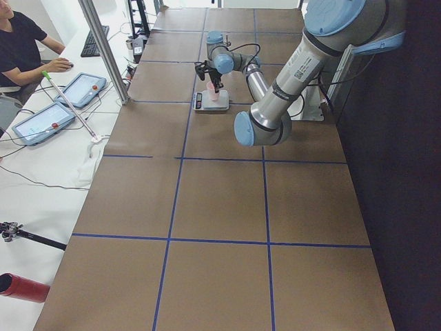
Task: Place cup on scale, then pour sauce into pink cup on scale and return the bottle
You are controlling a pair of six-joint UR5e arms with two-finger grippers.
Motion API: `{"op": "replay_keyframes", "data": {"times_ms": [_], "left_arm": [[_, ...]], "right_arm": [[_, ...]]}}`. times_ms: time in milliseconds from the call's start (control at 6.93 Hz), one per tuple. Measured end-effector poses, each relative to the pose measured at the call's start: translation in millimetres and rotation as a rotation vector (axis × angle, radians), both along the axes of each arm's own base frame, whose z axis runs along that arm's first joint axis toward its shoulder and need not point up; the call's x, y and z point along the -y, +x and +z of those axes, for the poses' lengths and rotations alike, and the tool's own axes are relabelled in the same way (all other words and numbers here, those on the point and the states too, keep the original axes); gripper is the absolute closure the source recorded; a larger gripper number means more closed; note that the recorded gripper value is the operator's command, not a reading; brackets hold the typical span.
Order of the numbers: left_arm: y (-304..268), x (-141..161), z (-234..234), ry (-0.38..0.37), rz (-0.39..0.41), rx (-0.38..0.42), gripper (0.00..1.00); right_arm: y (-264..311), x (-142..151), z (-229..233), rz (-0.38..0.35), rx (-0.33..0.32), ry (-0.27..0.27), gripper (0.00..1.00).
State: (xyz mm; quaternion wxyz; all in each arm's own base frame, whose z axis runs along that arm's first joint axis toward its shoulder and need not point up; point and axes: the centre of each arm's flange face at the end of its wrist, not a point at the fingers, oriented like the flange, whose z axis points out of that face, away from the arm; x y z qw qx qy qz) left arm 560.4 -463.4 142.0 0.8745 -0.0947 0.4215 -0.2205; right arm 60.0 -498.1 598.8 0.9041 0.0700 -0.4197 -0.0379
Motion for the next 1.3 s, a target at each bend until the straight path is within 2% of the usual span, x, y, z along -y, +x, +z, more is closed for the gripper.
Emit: {"op": "replay_keyframes", "data": {"times_ms": [289, 433, 722, 866, 1155, 1299], "left_arm": [[-16, -3, -13, 0.033, -0.001, -0.031, 0.00], [-39, 3, -27, 0.062, -0.012, -0.058, 0.00], [-107, 31, -42, 0.142, -0.008, -0.079, 0.00], [-141, 39, -33, 0.187, 0.007, -0.076, 0.00], [-202, 58, -8, 0.267, 0.002, -0.049, 0.00], [-223, 68, 4, 0.301, 0.003, -0.029, 0.00]], "right_arm": [[-1, 2, -13, 0.002, 0.009, 0.018, 0.00], [-2, -1, -34, 0.015, 0.014, 0.026, 0.00], [-24, -34, -100, 0.061, 0.027, 0.003, 0.00], [-48, -59, -140, 0.101, 0.046, -0.043, 0.00], [-113, -116, -232, 0.197, 0.087, -0.174, 0.00], [-148, -145, -272, 0.236, 0.082, -0.207, 0.00]]}}
